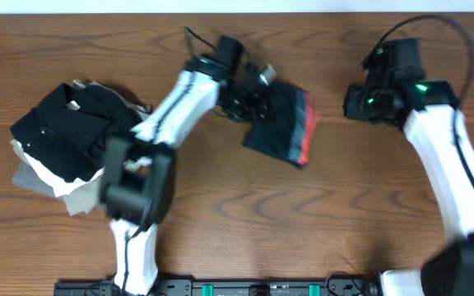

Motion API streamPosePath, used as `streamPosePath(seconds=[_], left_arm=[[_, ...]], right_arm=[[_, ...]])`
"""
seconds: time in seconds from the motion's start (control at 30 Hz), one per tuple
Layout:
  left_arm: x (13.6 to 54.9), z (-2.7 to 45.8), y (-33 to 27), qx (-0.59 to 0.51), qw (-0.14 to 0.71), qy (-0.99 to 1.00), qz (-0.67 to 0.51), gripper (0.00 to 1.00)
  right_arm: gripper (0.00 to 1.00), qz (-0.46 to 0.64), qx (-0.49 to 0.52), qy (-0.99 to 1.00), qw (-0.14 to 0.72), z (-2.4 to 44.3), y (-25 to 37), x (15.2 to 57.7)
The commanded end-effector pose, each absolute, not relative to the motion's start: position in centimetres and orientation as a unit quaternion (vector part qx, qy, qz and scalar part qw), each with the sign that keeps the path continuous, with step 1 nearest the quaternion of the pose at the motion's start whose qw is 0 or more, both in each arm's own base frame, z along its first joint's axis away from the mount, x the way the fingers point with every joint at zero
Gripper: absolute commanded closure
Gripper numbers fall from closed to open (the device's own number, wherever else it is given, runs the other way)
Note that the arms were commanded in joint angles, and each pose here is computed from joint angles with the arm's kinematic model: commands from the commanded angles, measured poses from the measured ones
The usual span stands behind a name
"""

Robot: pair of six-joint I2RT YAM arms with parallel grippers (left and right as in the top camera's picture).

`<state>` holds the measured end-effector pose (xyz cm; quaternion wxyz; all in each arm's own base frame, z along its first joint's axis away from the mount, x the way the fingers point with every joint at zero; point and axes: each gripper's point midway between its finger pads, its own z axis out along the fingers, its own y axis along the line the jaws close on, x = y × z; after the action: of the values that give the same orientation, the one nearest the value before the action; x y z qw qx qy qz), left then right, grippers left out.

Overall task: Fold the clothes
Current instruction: 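Grasp the folded leggings with the left gripper and carry them left, then place the leggings on top of the clothes stack and release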

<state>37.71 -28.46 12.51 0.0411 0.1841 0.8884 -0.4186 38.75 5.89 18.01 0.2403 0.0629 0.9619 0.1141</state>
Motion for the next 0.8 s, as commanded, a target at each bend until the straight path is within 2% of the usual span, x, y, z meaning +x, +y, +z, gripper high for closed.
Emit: streamPosePath(seconds=[0.0, 0.2, 0.37, 0.53, 0.77], left_arm=[[37.9, 19.2, -25.5, 0.24, 0.138, 0.875, -0.398, 0.94], [37.6, 23.7, -18.0, 0.181, 0.194, 0.911, -0.314, 0.94], [37.1, 25.5, -9.3, 0.104, 0.229, 0.941, -0.226, 0.94], [37.0, 25.3, -0.8, 0.022, 0.239, 0.954, -0.177, 0.94], [36.4, 22.3, 10.0, -0.111, 0.225, 0.956, -0.149, 0.94]], right_arm=[[0.76, 0.123, 0.06, 0.949, 0.285, 21.2, 5.8, 38.6], [0.76, 0.135, 0.064, 0.942, 0.3, 22.6, 6.0, 38.3], [0.76, 0.135, 0.063, 0.944, 0.295, 22.5, 6.1, 38.1], [0.76, 0.137, 0.056, 0.944, 0.295, 22.5, 6.7, 38.0], [0.76, 0.138, 0.057, 0.944, 0.295, 22.5, 6.7, 38.0]])
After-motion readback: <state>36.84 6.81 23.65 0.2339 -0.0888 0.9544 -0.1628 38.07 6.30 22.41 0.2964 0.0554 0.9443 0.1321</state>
